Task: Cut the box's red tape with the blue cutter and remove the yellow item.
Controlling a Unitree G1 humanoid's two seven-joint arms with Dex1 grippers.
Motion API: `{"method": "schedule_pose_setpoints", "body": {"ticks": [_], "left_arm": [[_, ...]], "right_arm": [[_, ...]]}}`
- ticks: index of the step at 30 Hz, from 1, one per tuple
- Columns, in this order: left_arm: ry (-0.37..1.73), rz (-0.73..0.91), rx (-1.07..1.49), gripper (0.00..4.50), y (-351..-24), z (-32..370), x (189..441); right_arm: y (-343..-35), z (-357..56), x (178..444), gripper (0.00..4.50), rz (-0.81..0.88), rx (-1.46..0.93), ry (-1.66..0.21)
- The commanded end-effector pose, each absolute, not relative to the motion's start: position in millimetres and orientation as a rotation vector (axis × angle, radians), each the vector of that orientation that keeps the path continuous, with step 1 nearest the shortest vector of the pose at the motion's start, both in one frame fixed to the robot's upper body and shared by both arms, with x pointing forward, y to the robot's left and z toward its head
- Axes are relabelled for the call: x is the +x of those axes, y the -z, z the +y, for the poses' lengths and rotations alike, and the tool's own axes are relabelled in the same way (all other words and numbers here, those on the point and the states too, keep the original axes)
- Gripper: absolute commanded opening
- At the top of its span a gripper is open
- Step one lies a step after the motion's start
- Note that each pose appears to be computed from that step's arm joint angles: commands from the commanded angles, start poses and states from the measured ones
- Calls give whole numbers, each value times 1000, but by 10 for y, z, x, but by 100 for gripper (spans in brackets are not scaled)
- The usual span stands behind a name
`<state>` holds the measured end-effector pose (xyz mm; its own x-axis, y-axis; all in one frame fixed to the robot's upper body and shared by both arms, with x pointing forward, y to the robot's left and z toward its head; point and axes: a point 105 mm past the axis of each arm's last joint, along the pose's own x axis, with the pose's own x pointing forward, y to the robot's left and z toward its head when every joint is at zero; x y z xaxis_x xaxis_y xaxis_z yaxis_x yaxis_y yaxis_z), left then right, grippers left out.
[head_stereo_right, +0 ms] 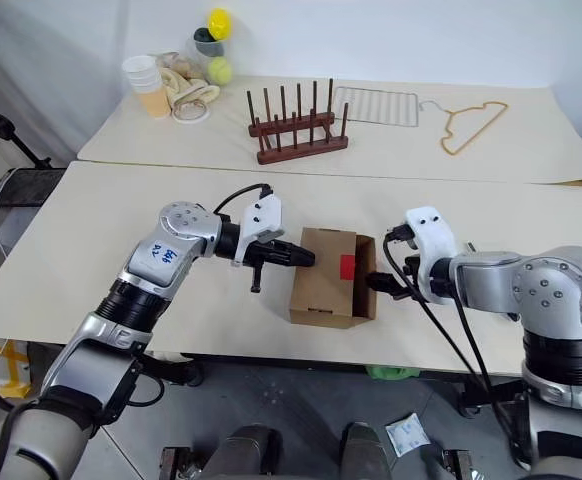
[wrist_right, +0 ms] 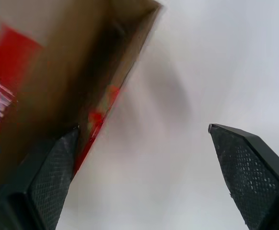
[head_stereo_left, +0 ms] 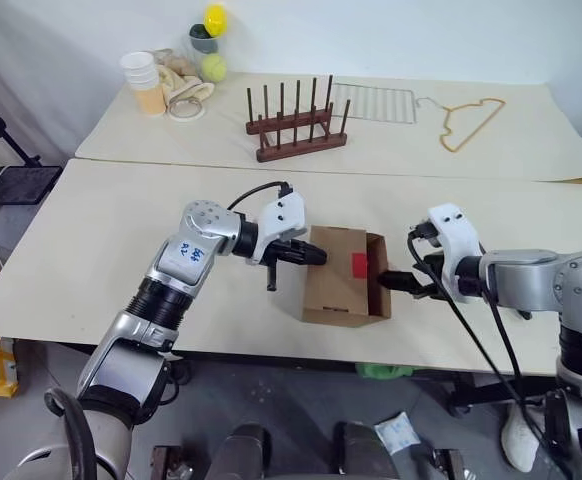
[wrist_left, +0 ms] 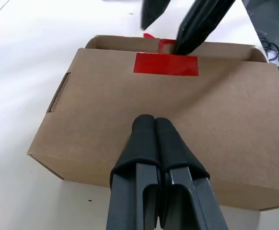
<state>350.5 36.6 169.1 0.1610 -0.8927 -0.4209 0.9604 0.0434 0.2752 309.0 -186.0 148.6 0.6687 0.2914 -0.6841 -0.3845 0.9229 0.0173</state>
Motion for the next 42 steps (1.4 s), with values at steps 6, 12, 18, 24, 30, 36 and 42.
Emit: {"method": "schedule_pose_setpoints", "body": {"ticks": [6, 12, 18, 24, 30, 36, 42], "left_arm": [[1387, 309, 572, 0, -1326, 516, 3511], [1392, 304, 568, 0, -1352, 513, 3507], [1397, 299, 573, 0, -1369, 514, 3508], [1403, 291, 581, 0, -1396, 535, 3526], [1409, 284, 589, 0, -1411, 533, 3530], [1408, 284, 584, 0, -1413, 546, 3517], [1399, 288, 584, 0, -1414, 571, 3511]], "right_arm": [[-1438, -1963, 3097, 448, 726, -180, -333], [-1466, -1947, 3135, 448, 670, -129, -324], [-1540, -2041, 3044, 448, 669, -111, -359], [-1805, -2104, 2940, 448, 677, 282, -615], [-1665, -2048, 2974, 448, 757, 540, -695], [-1394, -1931, 3073, 448, 851, 593, -658], [-1301, -1780, 3113, 430, 878, 603, -683]]}}
